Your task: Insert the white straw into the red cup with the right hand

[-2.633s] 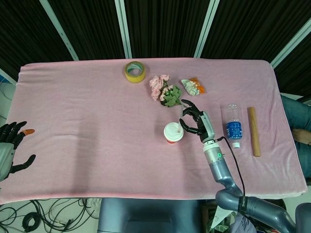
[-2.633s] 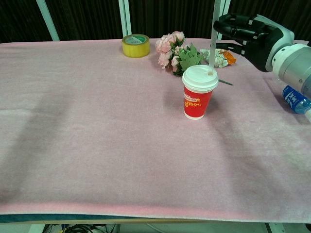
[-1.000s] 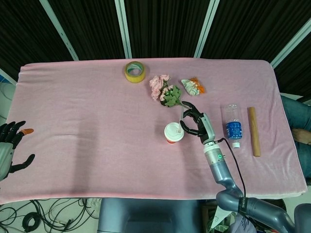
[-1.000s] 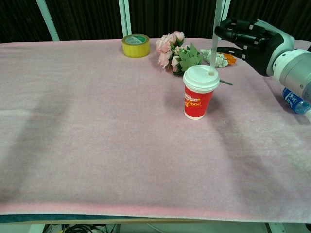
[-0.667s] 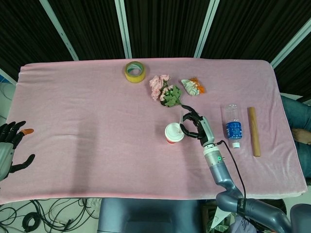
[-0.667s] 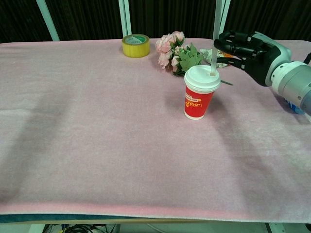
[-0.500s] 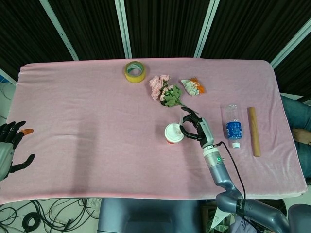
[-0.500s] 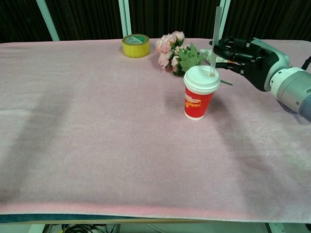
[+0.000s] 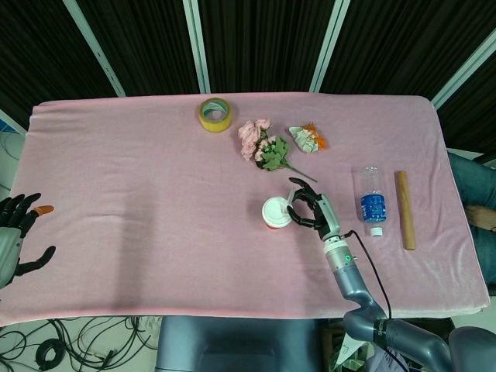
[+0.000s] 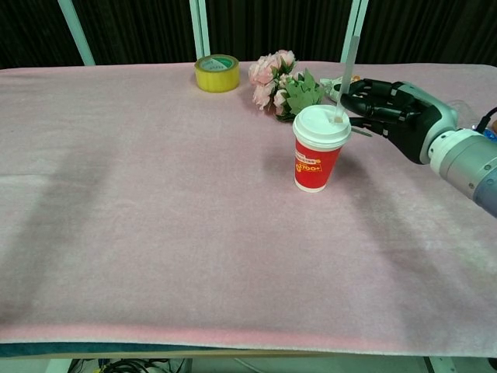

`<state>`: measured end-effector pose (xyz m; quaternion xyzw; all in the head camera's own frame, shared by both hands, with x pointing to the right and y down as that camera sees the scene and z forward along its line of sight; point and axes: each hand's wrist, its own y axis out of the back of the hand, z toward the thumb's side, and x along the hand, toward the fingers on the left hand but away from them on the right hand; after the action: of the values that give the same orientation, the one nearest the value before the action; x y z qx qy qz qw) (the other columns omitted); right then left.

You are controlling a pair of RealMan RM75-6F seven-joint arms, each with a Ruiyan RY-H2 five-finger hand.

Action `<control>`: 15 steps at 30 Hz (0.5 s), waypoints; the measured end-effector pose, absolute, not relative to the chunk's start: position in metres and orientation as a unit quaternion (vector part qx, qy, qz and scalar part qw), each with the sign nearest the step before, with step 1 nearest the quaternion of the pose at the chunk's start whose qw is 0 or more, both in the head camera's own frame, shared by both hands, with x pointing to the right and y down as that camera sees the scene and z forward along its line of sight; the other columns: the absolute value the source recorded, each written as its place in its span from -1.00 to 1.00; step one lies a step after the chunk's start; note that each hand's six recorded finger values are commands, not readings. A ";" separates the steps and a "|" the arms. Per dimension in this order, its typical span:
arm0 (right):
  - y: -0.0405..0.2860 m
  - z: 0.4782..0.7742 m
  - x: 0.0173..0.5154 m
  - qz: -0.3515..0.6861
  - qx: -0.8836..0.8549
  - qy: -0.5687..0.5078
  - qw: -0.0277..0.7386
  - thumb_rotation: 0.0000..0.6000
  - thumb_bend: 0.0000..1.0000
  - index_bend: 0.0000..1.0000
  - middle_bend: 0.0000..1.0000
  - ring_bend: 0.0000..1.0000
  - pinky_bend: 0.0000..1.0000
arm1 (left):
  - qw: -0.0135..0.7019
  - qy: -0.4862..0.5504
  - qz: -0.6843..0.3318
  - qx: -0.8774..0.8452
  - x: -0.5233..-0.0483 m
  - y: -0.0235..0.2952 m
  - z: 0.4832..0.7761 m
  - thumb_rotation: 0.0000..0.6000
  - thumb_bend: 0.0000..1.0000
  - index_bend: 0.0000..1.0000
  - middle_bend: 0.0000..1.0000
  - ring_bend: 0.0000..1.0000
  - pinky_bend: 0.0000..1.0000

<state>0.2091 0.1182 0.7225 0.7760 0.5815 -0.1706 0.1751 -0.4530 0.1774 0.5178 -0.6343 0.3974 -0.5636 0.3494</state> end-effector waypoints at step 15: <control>0.127 0.736 0.212 -0.186 0.775 0.576 0.181 1.00 -0.26 0.31 -0.73 -0.94 -0.61 | 0.350 0.396 -0.565 -0.633 -0.454 0.177 0.518 1.00 -0.46 -0.52 -0.84 -1.00 -1.00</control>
<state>0.2121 0.1271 0.7358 0.7751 0.5763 -0.1856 0.1806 -0.4538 0.1773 0.5183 -0.6334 0.3965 -0.5651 0.3496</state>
